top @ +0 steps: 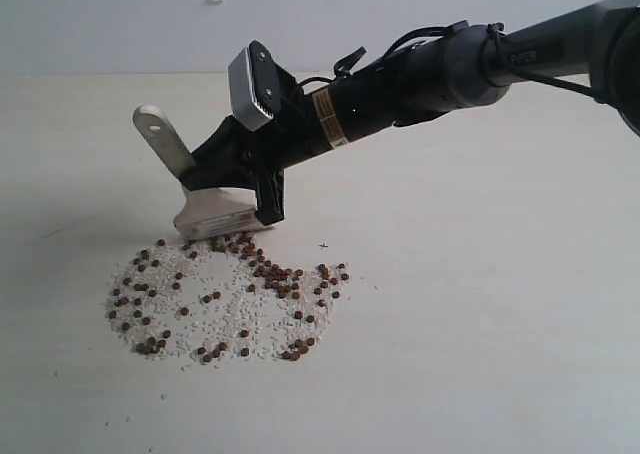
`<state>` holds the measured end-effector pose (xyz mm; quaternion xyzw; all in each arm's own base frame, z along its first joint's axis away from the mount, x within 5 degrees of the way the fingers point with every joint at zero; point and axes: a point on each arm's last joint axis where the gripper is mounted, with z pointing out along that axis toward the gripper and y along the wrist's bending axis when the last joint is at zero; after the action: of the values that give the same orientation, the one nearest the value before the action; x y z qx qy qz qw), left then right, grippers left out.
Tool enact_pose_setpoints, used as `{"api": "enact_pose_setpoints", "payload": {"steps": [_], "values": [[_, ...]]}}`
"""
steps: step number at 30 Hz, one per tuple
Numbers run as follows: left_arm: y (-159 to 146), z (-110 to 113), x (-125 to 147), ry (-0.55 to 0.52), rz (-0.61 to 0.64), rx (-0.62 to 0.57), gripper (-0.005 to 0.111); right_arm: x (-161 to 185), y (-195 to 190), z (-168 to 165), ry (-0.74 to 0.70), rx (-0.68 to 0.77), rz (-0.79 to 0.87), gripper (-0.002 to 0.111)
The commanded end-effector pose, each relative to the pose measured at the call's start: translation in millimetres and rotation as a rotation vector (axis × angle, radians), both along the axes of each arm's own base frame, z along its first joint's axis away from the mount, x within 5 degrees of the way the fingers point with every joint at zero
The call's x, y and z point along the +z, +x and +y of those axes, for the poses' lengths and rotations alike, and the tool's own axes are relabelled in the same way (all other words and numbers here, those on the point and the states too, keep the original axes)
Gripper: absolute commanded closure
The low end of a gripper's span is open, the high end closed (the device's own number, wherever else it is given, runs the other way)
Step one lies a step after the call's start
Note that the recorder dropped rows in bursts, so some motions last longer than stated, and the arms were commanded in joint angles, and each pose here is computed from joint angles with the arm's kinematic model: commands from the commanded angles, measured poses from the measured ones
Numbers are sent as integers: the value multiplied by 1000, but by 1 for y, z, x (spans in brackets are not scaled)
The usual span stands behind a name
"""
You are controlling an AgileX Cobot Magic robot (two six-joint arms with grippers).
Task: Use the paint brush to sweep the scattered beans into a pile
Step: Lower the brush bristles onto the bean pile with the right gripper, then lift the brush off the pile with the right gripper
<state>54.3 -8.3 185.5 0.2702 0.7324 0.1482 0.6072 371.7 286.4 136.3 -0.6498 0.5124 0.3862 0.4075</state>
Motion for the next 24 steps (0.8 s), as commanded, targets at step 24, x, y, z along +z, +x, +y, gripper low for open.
{"api": "enact_pose_setpoints", "payload": {"steps": [24], "values": [[0,0,0,-8,-5,5,107,65,4,6,202,184,-330,108]]}}
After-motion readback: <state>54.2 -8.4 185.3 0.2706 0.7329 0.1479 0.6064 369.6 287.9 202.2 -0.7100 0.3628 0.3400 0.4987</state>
